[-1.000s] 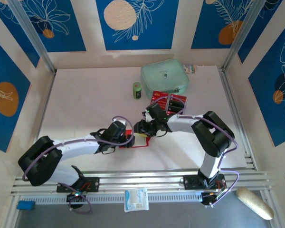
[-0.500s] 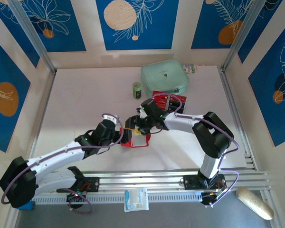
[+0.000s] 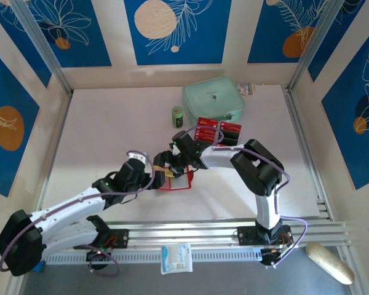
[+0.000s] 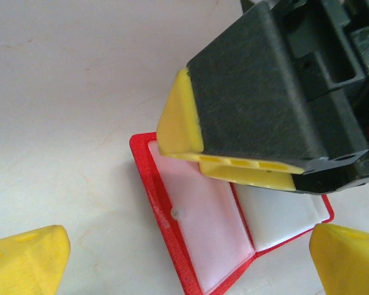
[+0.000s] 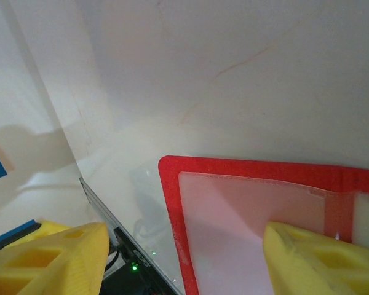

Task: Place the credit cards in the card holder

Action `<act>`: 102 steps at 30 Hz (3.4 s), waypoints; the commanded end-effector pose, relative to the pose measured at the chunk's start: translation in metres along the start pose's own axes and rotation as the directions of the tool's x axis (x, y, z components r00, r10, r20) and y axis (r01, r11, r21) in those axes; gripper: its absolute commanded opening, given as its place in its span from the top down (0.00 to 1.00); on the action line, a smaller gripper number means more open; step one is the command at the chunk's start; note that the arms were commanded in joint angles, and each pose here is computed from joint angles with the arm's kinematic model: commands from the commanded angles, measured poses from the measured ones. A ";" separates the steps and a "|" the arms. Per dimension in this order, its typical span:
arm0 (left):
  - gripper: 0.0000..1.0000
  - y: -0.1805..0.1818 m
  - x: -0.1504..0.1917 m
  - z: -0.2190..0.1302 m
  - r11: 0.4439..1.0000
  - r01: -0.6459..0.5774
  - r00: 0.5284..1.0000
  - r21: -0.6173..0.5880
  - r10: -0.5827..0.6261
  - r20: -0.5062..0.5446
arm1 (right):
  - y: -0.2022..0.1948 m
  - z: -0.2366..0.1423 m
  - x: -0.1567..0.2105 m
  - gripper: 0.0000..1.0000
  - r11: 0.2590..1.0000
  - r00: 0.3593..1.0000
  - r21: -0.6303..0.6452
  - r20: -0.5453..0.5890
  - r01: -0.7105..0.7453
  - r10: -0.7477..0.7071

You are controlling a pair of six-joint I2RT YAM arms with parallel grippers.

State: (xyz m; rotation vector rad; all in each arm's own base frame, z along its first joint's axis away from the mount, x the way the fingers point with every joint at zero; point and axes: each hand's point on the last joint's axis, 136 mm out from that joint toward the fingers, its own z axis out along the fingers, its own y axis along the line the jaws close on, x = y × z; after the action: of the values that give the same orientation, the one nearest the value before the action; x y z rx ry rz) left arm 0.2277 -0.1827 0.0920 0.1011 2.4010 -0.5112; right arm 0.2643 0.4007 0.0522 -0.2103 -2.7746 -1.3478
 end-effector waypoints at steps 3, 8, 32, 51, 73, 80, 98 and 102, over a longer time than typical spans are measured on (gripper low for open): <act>0.00 0.011 0.014 0.011 0.999 -0.001 0.998 -0.038 -0.001 -0.055 | -0.003 -0.002 0.005 0.32 0.999 0.999 -0.019 -0.006 -0.039 0.039; 0.00 0.011 0.017 0.025 0.998 -0.011 0.996 -0.055 0.006 -0.086 | 0.012 -0.015 0.002 0.32 0.998 1.000 -0.063 0.012 -0.028 0.029; 0.00 0.016 0.012 0.045 0.991 -0.036 0.993 -0.131 0.021 -0.114 | -0.083 -0.139 0.006 0.35 0.871 0.946 0.459 0.166 0.178 -0.280; 0.00 0.014 0.016 0.055 0.990 -0.078 0.984 -0.119 0.057 -0.170 | -0.109 -0.127 -0.001 1.00 0.869 0.962 0.474 0.137 0.145 -0.235; 0.00 0.011 0.033 0.063 0.995 -0.059 0.976 -0.075 0.042 -0.212 | -0.061 -0.214 -0.039 0.40 0.823 0.867 0.472 0.207 0.317 -0.453; 0.00 0.013 0.038 0.063 0.996 -0.046 0.975 -0.074 0.029 -0.222 | -0.048 -0.205 -0.083 0.47 0.654 0.794 0.569 0.004 0.498 -0.607; 0.00 0.013 0.044 0.064 0.997 -0.027 0.973 -0.065 0.012 -0.230 | -0.062 -0.178 -0.128 0.61 0.233 0.622 0.736 -0.309 0.636 -0.720; 0.00 0.012 0.043 0.064 0.998 -0.024 0.973 -0.061 0.009 -0.230 | -0.067 -0.170 -0.131 0.61 0.185 0.606 0.740 -0.351 0.647 -0.714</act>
State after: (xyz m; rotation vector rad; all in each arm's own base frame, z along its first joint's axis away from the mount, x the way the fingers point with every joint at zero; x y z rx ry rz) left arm 0.2467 -0.1919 0.0263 0.1524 2.5867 -0.3481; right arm 0.3763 0.2145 0.0911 1.1275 -3.3065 0.1348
